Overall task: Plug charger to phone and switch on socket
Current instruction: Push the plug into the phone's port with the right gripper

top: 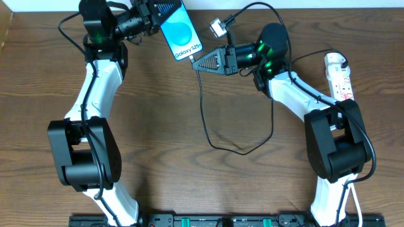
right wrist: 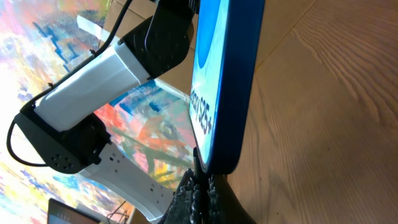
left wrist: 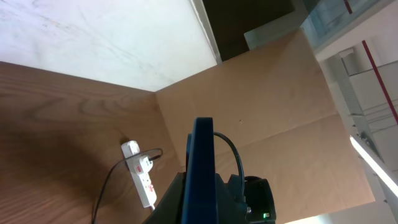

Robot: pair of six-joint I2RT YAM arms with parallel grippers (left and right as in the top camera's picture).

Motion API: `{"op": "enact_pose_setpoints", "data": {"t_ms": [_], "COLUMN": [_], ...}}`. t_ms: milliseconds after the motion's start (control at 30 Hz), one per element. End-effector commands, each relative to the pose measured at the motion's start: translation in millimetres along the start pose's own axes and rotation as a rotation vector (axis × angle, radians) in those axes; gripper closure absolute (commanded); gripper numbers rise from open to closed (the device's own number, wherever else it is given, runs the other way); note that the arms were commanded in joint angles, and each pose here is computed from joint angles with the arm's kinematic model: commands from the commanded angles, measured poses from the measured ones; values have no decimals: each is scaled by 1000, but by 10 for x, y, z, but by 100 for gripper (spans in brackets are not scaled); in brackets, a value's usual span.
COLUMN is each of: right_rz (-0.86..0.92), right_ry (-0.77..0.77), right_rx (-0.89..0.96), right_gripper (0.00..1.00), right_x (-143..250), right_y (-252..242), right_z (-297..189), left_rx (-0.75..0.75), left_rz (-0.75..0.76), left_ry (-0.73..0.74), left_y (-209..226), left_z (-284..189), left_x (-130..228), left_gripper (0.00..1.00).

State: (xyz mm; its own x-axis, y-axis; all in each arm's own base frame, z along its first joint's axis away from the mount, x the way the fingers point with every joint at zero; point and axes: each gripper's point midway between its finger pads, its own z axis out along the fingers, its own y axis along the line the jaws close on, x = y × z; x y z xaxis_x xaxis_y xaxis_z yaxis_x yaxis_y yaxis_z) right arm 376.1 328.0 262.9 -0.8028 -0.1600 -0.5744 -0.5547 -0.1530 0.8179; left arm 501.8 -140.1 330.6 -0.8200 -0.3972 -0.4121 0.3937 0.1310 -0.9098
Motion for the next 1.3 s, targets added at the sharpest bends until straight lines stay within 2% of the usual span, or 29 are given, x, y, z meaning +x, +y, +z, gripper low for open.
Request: {"op": "enact_pose_setpoints", "data": {"t_ms": [0, 600, 1267], "right_rz": [4, 5, 30], "right_ry": [-17, -31, -161], "right_rx": [7, 13, 72], "right_gripper": [99, 99, 99], "right_x": [-37, -63, -275], "right_y": [-21, -31, -154], "right_z": [-4, -8, -32], "left_rx": [32, 66, 68], "left_rz": [68, 129, 146], "left_ry": [25, 123, 111], "left_y": [-242, -288, -305], "left_z": [45, 35, 138], "left_x": [50, 225, 249], "left_gripper": [93, 93, 93]}}
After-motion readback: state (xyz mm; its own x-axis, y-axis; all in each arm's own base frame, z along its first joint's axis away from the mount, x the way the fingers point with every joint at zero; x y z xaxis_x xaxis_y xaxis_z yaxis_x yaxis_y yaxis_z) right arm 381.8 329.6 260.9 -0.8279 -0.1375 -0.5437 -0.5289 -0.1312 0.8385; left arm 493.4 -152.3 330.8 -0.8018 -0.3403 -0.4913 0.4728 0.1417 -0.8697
